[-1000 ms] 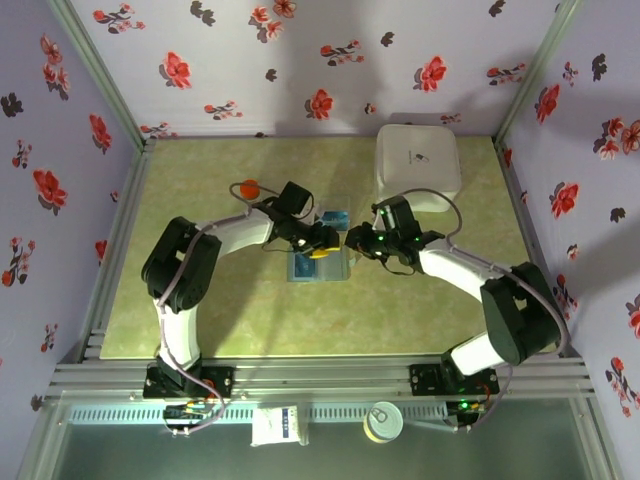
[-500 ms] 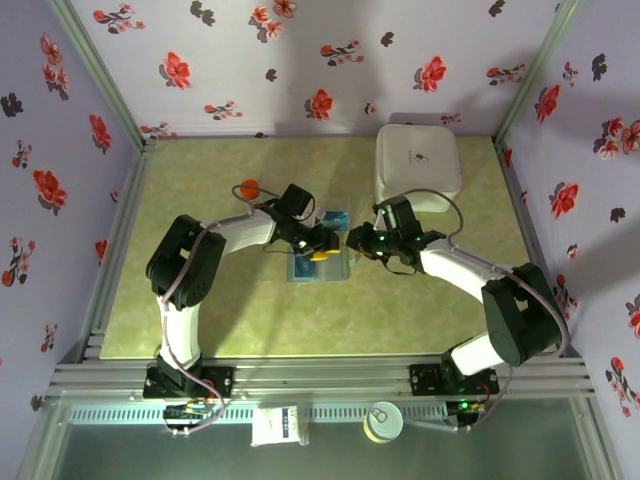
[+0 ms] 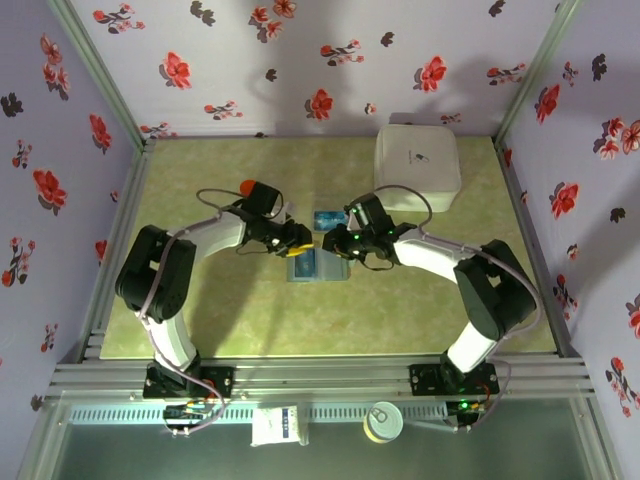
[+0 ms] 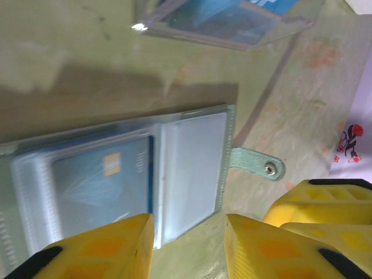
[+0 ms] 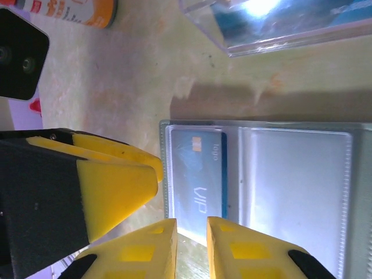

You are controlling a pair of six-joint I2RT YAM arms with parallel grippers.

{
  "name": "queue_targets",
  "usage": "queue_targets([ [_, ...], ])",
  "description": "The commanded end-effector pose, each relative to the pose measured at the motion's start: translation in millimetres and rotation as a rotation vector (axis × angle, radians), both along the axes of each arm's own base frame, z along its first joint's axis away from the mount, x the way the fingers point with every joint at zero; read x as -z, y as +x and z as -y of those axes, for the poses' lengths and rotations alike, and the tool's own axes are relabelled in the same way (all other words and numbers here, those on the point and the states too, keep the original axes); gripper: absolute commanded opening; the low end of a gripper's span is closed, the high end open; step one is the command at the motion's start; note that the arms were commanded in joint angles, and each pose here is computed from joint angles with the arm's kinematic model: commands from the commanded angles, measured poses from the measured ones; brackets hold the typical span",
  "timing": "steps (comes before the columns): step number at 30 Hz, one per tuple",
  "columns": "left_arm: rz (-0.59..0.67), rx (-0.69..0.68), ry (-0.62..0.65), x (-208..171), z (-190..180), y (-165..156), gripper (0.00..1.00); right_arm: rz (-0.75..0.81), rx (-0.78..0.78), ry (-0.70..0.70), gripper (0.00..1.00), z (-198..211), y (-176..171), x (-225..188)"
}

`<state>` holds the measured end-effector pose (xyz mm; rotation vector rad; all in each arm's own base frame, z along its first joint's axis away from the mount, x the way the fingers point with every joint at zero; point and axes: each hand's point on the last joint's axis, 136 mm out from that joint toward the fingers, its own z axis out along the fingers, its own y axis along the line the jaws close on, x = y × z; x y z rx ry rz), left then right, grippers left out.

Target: Take the credit cards out of the card holder

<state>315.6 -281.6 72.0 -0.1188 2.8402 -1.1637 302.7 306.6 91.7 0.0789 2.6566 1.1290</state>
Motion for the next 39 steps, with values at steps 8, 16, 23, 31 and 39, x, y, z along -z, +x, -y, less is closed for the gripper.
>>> queue_targets([
  [8, -0.01, -0.013, 0.04, 16.3, -26.1, -10.4, 0.23, -0.074, -0.063, 0.017, 0.2, -34.0, -3.2, 14.8],
  [16, -0.023, -0.004, 0.096, 33.0, -33.5, -12.8, 0.06, -0.116, -0.088, 0.01, 0.21, -44.1, -6.3, 30.0],
  [23, -0.042, 0.003, 0.128, 45.7, -38.2, -17.0, 0.02, -0.137, -0.091, -0.002, 0.22, -45.4, -7.3, 40.0],
  [31, -0.056, 0.007, 0.139, 54.2, -39.5, -18.7, 0.01, -0.149, -0.09, -0.052, 0.24, -38.6, -9.8, 50.4],
  [39, -0.071, 0.012, 0.155, 60.0, -41.7, -21.4, 0.01, -0.16, -0.09, -0.079, 0.24, -34.8, -11.6, 58.5],
])
